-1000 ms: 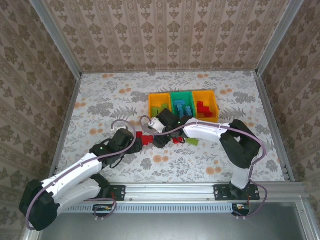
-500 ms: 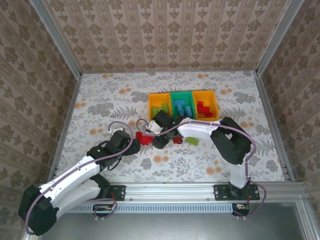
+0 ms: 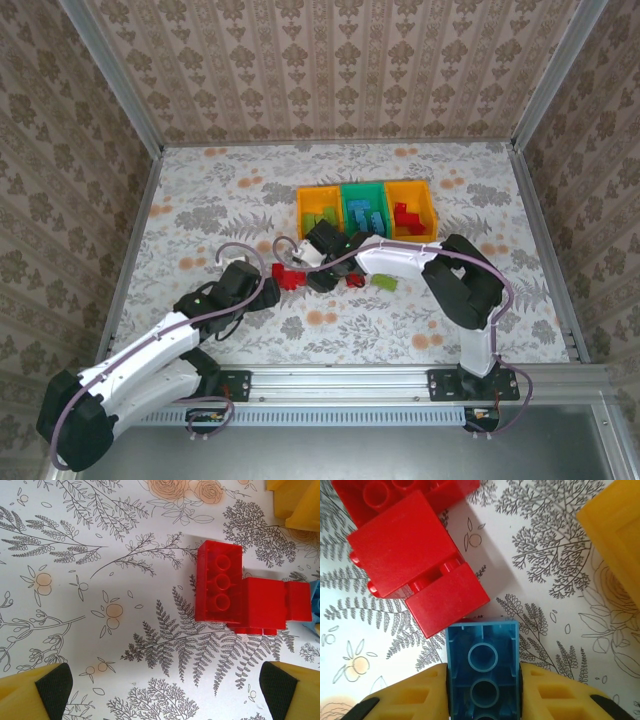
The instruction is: Sort the legos into containers by color
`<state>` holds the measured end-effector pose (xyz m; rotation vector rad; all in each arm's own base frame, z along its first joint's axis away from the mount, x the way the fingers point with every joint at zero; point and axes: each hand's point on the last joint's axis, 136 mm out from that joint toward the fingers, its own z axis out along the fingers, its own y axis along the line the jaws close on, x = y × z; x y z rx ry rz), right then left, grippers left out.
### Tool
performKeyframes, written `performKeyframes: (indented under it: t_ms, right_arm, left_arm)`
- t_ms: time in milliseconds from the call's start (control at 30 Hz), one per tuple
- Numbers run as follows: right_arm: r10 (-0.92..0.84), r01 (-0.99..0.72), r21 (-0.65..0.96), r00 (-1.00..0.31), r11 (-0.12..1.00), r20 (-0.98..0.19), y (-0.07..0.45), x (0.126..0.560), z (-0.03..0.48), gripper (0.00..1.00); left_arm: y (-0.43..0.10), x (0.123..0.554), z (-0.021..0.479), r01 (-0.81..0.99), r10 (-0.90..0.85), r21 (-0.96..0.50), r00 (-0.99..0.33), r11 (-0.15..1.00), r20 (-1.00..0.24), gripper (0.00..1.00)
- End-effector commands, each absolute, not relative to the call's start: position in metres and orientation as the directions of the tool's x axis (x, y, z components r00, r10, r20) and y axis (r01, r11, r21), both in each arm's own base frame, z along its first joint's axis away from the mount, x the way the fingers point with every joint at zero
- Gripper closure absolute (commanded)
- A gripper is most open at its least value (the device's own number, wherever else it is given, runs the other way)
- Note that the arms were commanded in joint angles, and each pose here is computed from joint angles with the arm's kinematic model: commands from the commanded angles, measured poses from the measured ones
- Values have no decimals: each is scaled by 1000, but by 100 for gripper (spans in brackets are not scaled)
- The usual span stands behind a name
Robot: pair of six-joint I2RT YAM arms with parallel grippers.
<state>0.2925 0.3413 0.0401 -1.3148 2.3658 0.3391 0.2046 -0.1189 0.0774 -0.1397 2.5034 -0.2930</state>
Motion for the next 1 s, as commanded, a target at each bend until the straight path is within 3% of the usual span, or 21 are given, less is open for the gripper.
performKeyframes:
  t_ms: [0,267,600,967]
  right_arm:
    - [-703,-837,4,-463,548,-541,344,295,84,70]
    - [-590,-758,2,-510,653,-626,312,324,131,70]
    - [-294,-402,26,-710,915,-640,213,405,137,70]
    - [-248,-321,34,-790,946,-560,205,425,102,71]
  left_arm:
    - [-117,204,78,-50,-191,-257,-807,965,-559,0]
    - [-119,206,80,-48,-197,-269,-803,962,-562,0]
    - [-123,208,77,-43,-200,-281,-805,959,-559,0]
    - [-127,209,76,-38,-196,-285,-811,958,-552,0]
